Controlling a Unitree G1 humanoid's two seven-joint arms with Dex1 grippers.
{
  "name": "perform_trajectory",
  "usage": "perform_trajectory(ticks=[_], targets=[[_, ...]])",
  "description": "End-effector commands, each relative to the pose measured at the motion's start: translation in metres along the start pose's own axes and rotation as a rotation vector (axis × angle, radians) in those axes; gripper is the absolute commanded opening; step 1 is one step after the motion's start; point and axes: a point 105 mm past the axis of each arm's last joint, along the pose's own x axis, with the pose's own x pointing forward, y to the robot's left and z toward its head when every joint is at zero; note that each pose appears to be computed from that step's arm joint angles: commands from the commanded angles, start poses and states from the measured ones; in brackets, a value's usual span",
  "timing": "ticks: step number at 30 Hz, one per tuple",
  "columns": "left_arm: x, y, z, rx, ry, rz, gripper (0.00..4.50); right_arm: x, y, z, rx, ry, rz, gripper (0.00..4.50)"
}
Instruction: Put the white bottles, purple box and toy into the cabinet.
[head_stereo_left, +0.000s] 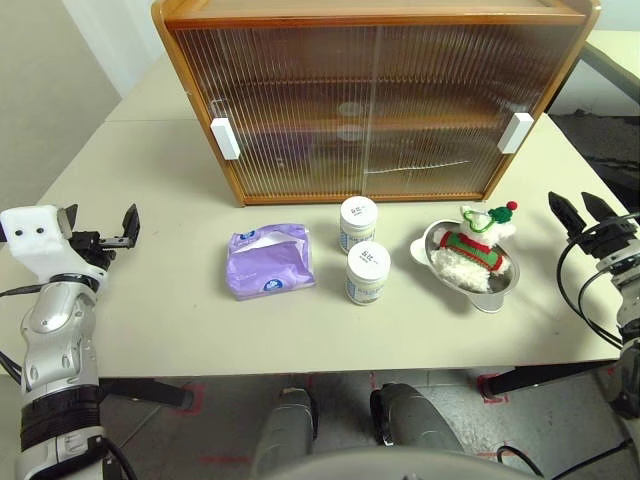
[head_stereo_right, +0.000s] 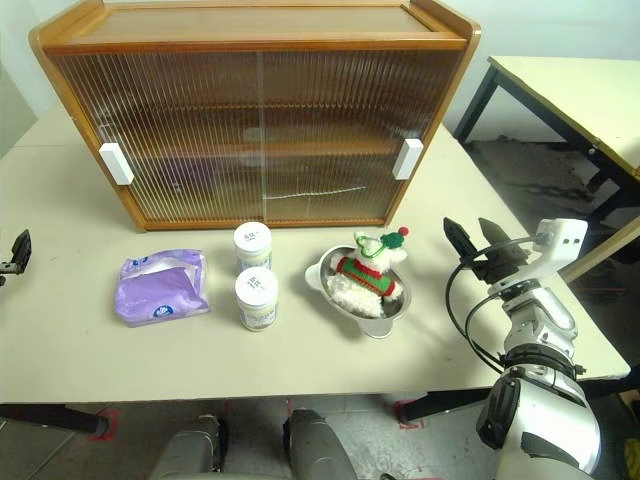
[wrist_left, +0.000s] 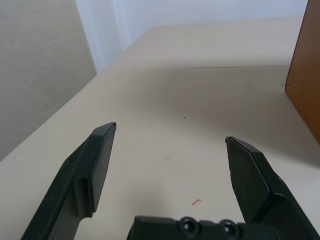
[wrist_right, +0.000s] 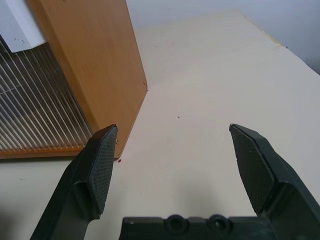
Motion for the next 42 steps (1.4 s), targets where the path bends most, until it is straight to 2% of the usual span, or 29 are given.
perform_trajectory(ticks=[1, 5, 11, 15, 20, 24, 27, 31, 34, 37, 42], targets=[[0.000, -0.002, -0.003, 0.006, 0.012, -0.005, 4.50, 0.002, 0.002, 0.003, -0.007, -0.013, 0.011, 4.47], [0.001, -0.005, -0.002, 0.000, 0.007, -0.003, 4.50, 0.005, 0.005, 0.010, -0.020, -0.001, 0.062, 4.47], [0.002, -0.004, -0.005, -0.002, 0.012, -0.013, 4.50, 0.001, 0.029, 0.039, -0.001, -0.050, 0.332, 4.47], [0.006, -0.004, 0.002, -0.009, -0.020, -0.026, 4.50, 0.002, 0.067, 0.054, 0.001, -0.020, 0.583, 4.47], [0.011, -0.005, 0.022, -0.048, -0.109, -0.050, 4.50, 0.005, 0.115, 0.066, 0.002, 0.018, 0.790, 4.47], [0.010, -0.018, 0.029, -0.074, -0.124, -0.141, 3.65, 0.000, 0.141, 0.065, 0.006, 0.037, 0.864, 4.50], [0.006, -0.031, 0.038, -0.084, -0.142, -0.231, 2.54, -0.003, 0.151, 0.063, 0.001, 0.037, 0.884, 4.50], [-0.001, -0.044, 0.065, -0.080, -0.224, -0.334, 1.09, -0.002, 0.165, 0.060, -0.025, 0.034, 0.932, 4.50], [-0.008, -0.060, 0.074, -0.098, -0.238, -0.429, 0.03, 0.000, 0.173, 0.057, -0.010, 0.029, 0.957, 4.50], [-0.011, -0.068, 0.075, -0.068, -0.216, -0.460, 0.03, -0.001, 0.181, 0.056, -0.004, 0.010, 0.977, 4.50], [-0.005, -0.066, 0.073, -0.009, -0.182, -0.406, 0.03, -0.004, 0.191, 0.055, 0.001, 0.010, 1.023, 4.50]])
